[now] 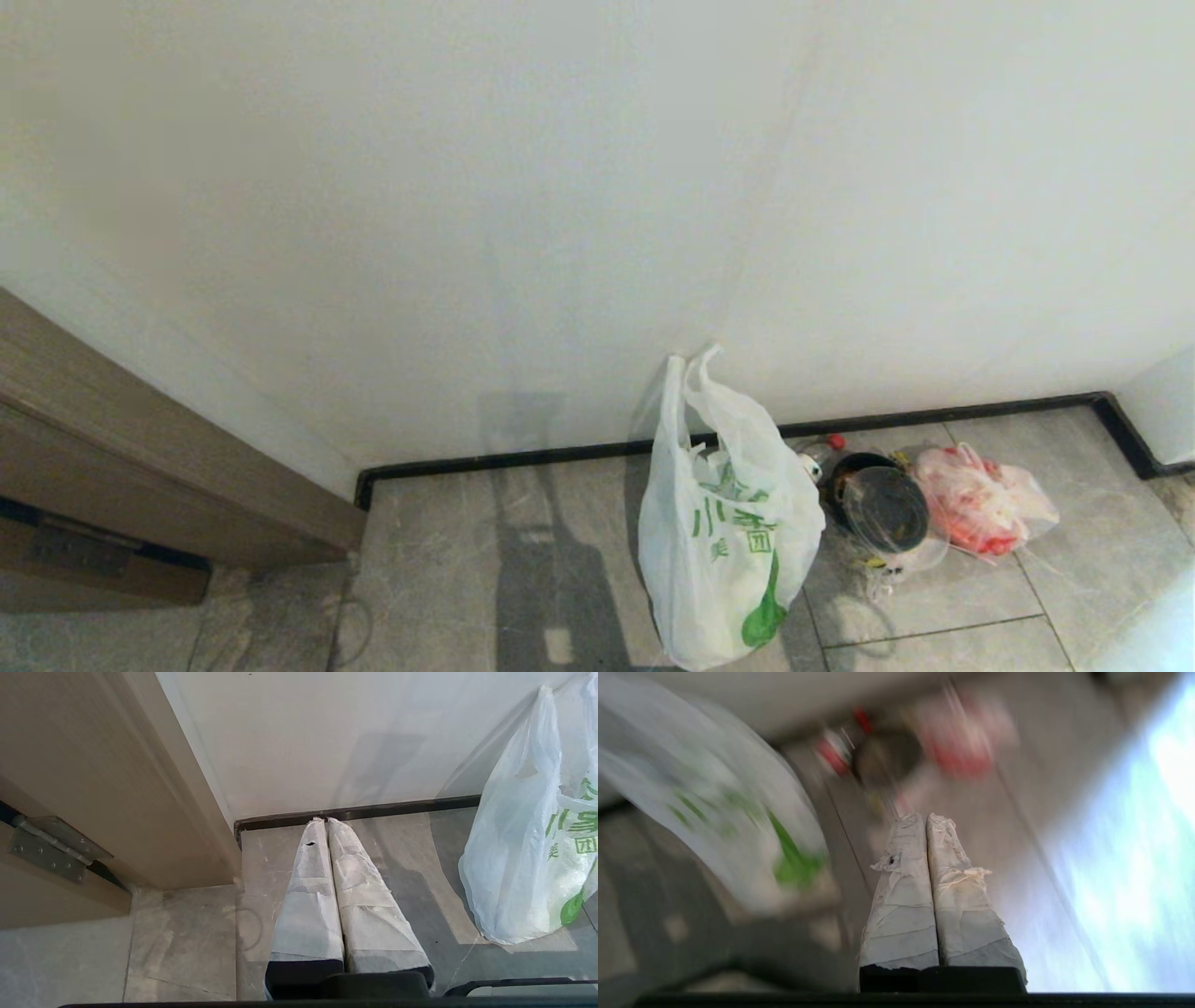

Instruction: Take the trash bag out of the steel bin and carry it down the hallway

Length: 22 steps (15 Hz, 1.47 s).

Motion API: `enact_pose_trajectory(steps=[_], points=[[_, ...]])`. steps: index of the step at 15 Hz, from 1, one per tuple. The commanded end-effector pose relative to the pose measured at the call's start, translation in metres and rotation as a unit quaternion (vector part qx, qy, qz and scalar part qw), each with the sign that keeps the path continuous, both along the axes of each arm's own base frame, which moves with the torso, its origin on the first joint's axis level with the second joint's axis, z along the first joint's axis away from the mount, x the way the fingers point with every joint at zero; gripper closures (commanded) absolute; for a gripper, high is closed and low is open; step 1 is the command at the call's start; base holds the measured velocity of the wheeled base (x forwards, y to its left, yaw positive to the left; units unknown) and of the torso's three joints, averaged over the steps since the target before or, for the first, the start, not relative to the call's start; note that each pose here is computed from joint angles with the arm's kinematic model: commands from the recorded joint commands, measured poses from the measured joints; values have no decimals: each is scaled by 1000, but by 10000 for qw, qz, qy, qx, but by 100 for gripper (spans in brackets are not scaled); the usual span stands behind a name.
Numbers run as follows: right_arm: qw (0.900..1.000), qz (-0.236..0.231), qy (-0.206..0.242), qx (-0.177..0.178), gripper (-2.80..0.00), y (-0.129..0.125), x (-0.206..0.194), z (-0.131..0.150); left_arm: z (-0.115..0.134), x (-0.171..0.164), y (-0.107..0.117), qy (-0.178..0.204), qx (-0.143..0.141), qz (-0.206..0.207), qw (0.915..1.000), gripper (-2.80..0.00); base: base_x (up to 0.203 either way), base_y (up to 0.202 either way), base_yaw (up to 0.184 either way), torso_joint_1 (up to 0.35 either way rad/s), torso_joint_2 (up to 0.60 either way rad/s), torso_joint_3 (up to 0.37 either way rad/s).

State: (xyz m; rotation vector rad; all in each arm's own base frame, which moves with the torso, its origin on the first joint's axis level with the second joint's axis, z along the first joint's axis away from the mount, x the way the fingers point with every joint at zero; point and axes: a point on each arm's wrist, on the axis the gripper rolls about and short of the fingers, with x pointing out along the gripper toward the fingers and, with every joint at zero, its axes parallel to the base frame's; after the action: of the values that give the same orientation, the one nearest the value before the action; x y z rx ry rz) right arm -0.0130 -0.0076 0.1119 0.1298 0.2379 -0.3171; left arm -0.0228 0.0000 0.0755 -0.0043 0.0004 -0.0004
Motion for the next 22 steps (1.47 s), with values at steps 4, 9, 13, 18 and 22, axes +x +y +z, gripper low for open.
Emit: enact_pose_trajectory(steps=[4, 9, 13, 18, 22], points=[[9950, 353, -373, -859, 0, 3, 0, -20, 0, 0, 0, 6, -9, 2, 10000, 0, 0, 0, 0, 0, 0, 0], [9869, 1246, -406, -945, 0, 6, -1, -22, 0, 0, 0, 6, -2, 2, 10000, 0, 0, 0, 0, 0, 0, 0], [9846, 1628, -469, -423, 0, 7, -2, -28, 0, 0, 0, 6, -2, 2, 10000, 0, 0, 0, 0, 0, 0, 0], [9769, 1588, -1188, -791, 0, 7, -15, -36, 0, 0, 0, 6, -2, 2, 10000, 0, 0, 0, 0, 0, 0, 0], [9760, 1610, -1151, -911, 0, 8, -15, -36, 0, 0, 0, 6, -2, 2, 10000, 0, 0, 0, 0, 0, 0, 0]])
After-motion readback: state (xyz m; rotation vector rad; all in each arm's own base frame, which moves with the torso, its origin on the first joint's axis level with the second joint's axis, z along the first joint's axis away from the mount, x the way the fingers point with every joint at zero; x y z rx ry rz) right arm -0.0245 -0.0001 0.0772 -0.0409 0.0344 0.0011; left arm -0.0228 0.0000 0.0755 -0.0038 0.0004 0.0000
